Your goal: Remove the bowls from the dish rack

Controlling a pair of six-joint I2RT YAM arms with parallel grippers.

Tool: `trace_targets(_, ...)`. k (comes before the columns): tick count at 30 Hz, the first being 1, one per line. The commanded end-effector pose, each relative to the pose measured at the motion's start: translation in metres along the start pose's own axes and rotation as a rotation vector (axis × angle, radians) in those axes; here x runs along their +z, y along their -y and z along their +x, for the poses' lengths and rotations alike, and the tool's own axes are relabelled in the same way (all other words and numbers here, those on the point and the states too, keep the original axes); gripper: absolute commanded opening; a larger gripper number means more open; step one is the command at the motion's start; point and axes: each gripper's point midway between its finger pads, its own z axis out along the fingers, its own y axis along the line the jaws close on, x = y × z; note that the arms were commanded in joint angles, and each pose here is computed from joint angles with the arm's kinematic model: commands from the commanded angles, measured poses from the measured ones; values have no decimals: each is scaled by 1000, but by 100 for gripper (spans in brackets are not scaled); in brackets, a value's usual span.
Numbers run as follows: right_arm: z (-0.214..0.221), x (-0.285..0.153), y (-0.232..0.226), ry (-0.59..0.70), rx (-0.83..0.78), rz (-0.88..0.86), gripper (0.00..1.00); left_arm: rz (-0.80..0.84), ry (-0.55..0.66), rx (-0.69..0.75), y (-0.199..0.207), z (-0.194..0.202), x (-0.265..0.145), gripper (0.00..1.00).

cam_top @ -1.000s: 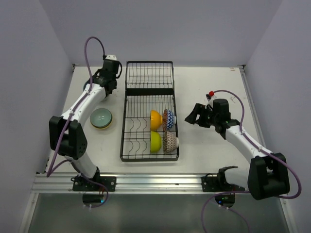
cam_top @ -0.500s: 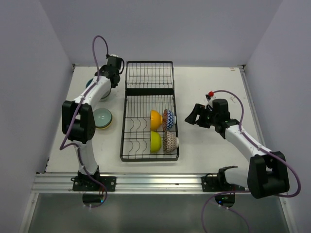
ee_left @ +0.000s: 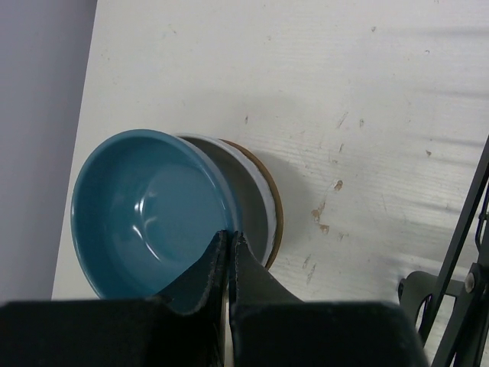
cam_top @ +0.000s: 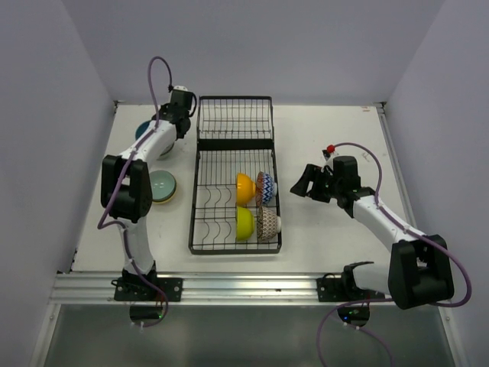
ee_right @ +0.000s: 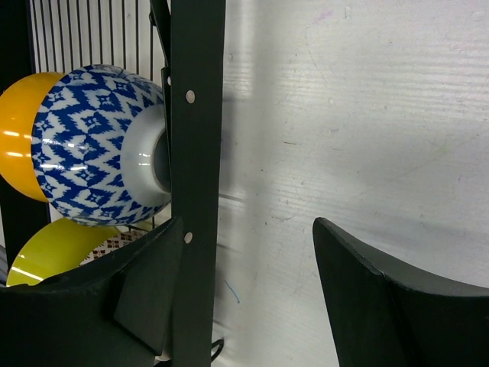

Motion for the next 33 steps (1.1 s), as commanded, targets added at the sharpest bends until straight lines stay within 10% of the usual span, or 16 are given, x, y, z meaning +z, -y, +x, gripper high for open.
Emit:
trace_targets(1,-16,-1,-3,47,-33,5,73,-19,52,-24,-2,-16,9,0)
trace_targets(24,-15,1,-1,39,-31,12,73,15,36,-38,10,-1,18,0)
trace_targets(33,-15,1,0,38,-30,14,73,15,72,-81,1,-16,2,22)
